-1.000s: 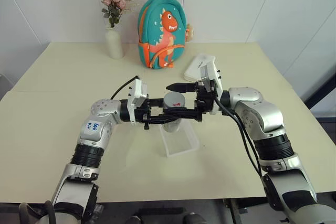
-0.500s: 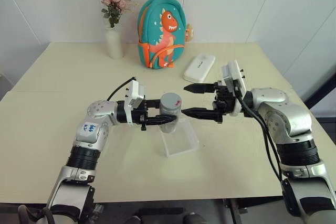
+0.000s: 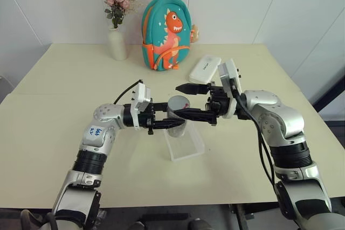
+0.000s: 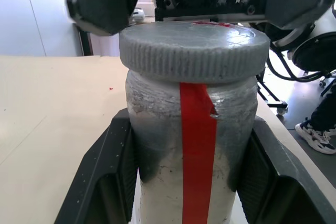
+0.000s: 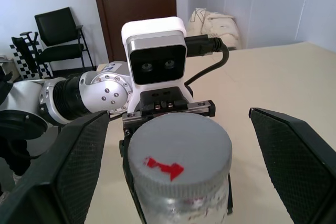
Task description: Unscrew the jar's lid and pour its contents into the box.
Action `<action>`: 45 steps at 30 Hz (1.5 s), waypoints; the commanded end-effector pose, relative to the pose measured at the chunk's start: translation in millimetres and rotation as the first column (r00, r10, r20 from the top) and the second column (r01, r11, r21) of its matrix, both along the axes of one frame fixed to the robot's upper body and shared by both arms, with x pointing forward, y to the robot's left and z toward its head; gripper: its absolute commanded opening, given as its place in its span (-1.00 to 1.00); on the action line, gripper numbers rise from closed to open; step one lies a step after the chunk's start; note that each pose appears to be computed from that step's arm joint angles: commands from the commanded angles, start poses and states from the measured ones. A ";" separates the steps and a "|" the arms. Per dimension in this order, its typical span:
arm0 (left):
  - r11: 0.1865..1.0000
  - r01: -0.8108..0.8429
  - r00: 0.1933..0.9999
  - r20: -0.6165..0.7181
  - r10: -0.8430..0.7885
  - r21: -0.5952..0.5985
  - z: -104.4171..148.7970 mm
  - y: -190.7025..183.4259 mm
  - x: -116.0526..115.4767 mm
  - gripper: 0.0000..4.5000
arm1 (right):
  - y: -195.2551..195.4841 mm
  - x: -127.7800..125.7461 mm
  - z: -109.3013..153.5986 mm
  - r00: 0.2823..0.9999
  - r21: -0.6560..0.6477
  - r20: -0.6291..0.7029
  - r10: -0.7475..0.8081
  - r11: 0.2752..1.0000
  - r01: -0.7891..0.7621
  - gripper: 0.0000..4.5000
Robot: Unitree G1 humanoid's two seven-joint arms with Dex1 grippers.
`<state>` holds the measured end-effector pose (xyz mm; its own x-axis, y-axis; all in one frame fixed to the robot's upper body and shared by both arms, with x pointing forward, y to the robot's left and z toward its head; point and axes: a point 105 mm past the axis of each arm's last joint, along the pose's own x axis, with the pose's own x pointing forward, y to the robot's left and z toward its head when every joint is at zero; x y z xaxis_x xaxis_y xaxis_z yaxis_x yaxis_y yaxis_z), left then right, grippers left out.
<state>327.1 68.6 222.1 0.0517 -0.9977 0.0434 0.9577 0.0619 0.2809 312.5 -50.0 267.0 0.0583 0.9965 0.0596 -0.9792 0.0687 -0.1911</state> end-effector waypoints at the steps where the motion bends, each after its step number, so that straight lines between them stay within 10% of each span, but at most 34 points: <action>1: 0.999 0.028 0.998 0.050 -0.027 -0.017 10.9 -4.0 -3.4 -0.09 | 8.4 -6.1 13.9 0.997 0.027 0.063 0.038 0.999 -0.039 0.98; 45: 1.000 -0.019 0.999 0.038 0.020 -0.024 6.9 6.4 -2.8 -0.09 | -37.1 -1.6 10.7 0.986 -0.069 0.108 -0.128 0.988 0.136 0.98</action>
